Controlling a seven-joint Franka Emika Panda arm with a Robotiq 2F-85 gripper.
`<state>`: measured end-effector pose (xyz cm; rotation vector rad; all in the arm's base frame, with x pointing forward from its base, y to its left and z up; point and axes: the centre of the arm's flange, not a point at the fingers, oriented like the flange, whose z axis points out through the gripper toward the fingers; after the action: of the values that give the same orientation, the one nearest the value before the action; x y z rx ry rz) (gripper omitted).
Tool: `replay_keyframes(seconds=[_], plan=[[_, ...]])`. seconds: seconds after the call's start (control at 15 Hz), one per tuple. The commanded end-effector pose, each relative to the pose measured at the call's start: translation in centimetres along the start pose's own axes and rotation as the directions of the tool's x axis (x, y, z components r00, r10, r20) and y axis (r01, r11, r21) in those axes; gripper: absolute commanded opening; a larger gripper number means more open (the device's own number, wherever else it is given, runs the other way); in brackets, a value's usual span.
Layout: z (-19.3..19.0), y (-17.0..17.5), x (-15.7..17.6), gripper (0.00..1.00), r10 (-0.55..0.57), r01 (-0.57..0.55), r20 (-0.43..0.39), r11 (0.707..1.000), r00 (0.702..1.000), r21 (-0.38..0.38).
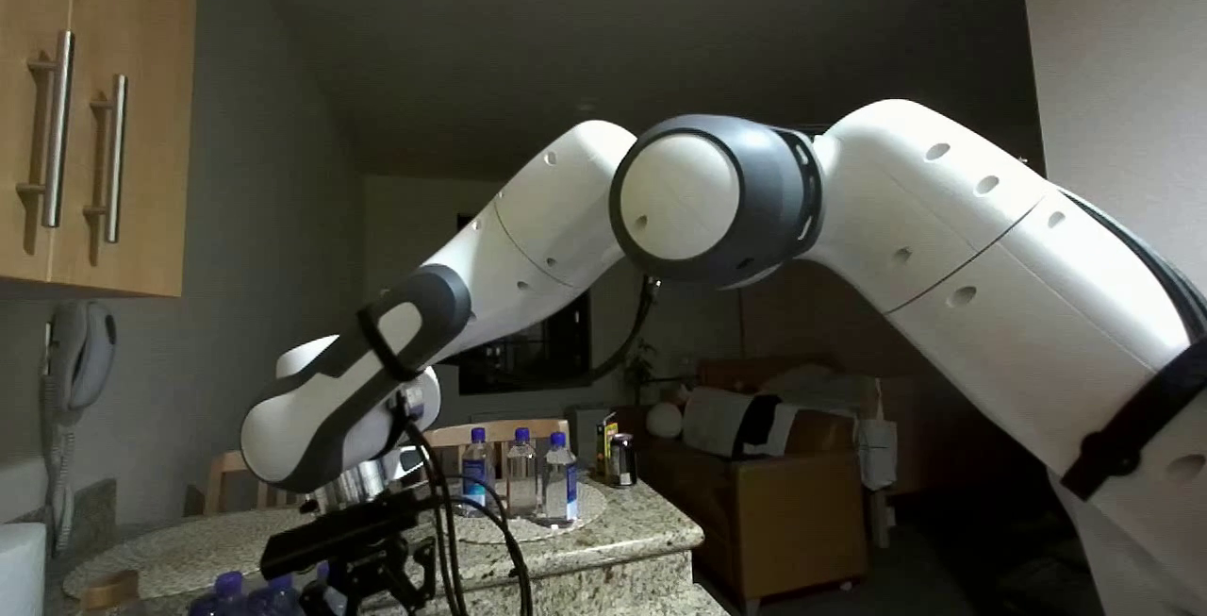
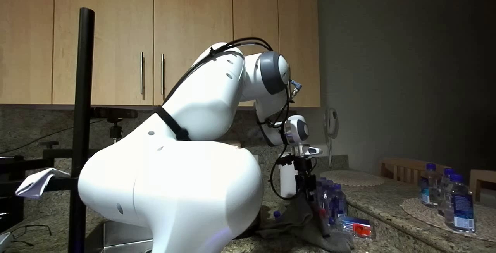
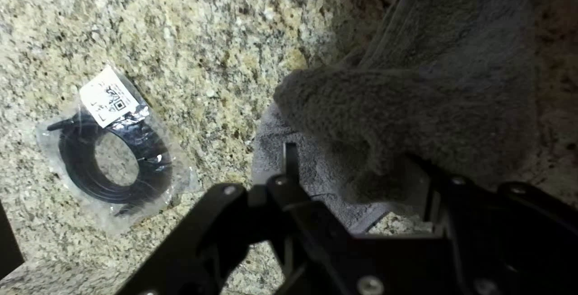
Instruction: Fold the grey towel
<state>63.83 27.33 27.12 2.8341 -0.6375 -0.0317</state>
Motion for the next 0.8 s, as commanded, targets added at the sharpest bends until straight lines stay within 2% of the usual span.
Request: replay_keyframes(seconds=[0.0,0.07,0.2,0.73], plan=[[-0.2,3.1,-1.8,0.90,0.046,-0.046,-0.012,0.999,0.999,0.008],[-0.2,3.4,-1.8,0.95,0.052,-0.052,-0.014,0.999,0.999,0.010],[-0.3,3.8,-1.5,1.00,0.062,-0.061,-0.021,0.998,0.998,0.018],[-2.2,5.4,1.6,1.00,0.076,-0.069,-0.049,0.989,0.996,0.129]])
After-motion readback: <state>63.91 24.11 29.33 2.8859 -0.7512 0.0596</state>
